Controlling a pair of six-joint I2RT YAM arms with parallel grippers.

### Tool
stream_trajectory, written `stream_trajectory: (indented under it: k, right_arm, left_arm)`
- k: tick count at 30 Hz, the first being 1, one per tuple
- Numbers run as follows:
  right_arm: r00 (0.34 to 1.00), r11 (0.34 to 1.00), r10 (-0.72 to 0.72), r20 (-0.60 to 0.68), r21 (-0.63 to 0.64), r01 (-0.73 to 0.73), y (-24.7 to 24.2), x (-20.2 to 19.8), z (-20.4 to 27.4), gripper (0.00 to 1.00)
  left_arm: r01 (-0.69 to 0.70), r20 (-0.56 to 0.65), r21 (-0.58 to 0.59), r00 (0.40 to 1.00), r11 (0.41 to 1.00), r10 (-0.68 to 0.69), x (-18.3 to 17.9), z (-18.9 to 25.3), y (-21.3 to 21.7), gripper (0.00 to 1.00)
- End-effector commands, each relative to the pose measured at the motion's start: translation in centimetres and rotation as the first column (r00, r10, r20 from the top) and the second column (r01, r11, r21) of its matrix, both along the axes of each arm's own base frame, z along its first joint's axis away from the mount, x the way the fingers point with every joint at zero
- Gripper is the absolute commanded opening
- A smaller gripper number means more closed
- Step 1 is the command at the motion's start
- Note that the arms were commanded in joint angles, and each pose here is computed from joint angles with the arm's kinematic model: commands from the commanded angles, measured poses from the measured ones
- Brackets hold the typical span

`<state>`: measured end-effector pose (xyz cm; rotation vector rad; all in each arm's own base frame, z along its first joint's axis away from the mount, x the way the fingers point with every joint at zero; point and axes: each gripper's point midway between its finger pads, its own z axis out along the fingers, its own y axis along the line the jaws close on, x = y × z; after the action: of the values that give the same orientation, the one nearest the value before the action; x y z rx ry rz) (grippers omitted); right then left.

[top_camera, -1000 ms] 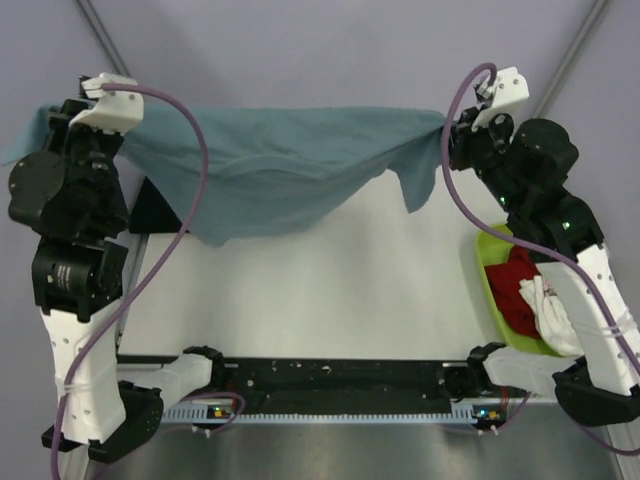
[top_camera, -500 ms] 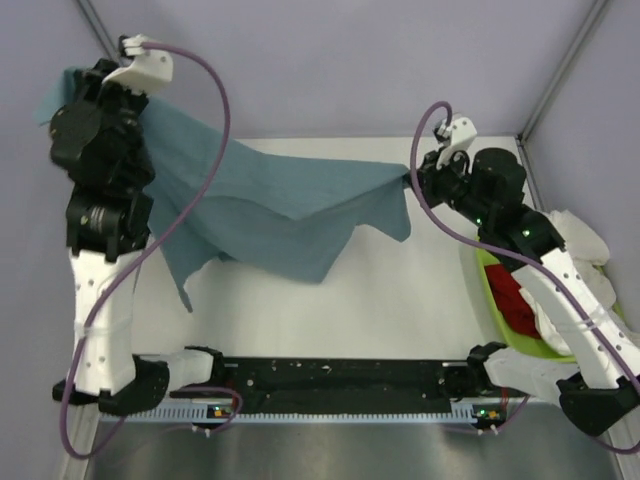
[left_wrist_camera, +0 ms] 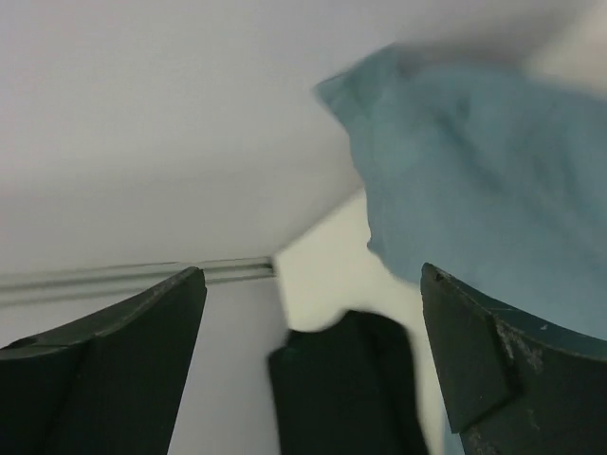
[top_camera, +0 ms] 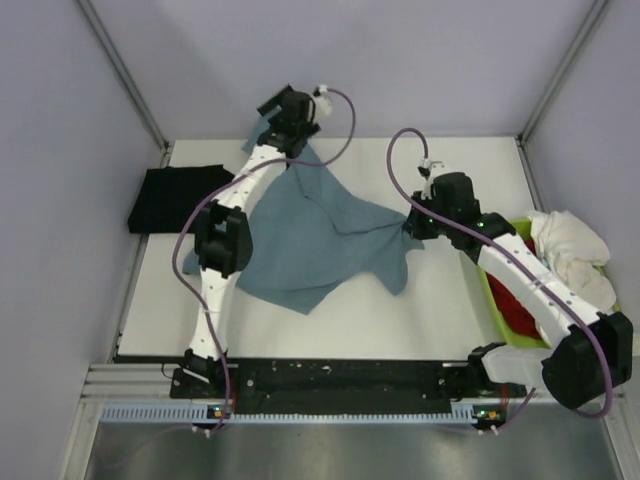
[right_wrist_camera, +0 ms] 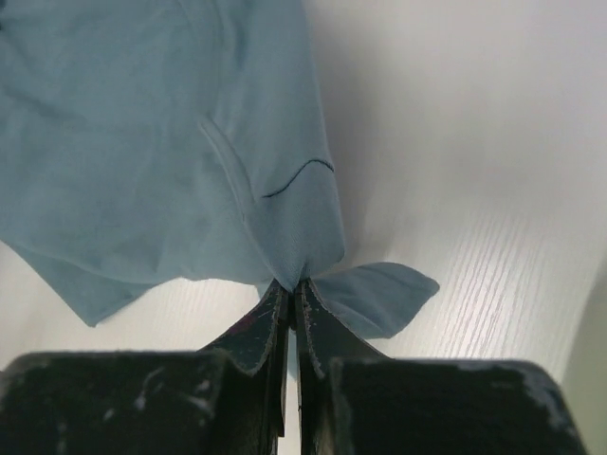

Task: Fold and stack the t-shirts
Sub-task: Flatten out the tshirt

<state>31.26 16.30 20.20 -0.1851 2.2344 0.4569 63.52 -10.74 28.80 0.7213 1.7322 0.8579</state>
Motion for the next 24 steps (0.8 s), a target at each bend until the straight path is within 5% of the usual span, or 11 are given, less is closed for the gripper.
stream_trajectory:
  k: [1,5,9,12,15,18,24]
  right_arm:
    - [0.996,0.997,-0.074,-0.054,0.028,0.076,-0.3,0.9,-1.7,0.00]
    - [0.993,0.997,-0.078,-0.086,0.010,0.079,-0.3,1.0,-3.0,0.00]
    - [0.992,0.996,-0.085,-0.097,-0.009,0.085,-0.6,1.0,-3.9,0.00]
    - [0.992,0.997,-0.076,-0.105,-0.010,0.075,-0.5,0.9,-4.2,0.00]
    - [0.992,0.997,-0.073,-0.100,-0.010,0.073,-0.5,0.9,-4.0,0.00]
    - [0.993,0.998,-0.070,-0.092,-0.011,0.069,-0.5,1.0,-3.8,0.00]
    - [0.996,0.998,-0.060,-0.064,0.004,0.061,-0.4,0.9,-2.6,0.00]
  left_arm:
    - [0.172,-0.109,-0.195,0.975,0.966,-0.196,-4.6,-0.9,-6.5,0.99]
    - [0.326,-0.267,-0.394,0.854,0.859,-0.447,-12.6,-3.8,-9.8,0.99]
    - [0.419,-0.452,-0.537,0.589,0.732,-0.669,-24.4,-9.3,-11.4,0.97]
    - [0.418,-0.554,-0.570,0.441,0.708,-0.706,-31.6,-13.4,-10.3,0.96]
    - [0.431,-0.626,-0.550,0.353,0.715,-0.695,-36.6,-17.6,-8.1,0.97]
    - [0.465,-0.651,-0.508,0.344,0.725,-0.676,-39.2,-21.0,-6.6,0.99]
    - [0.428,-0.680,-0.319,0.518,0.845,-0.519,-36.1,-25.0,-3.6,0.99]
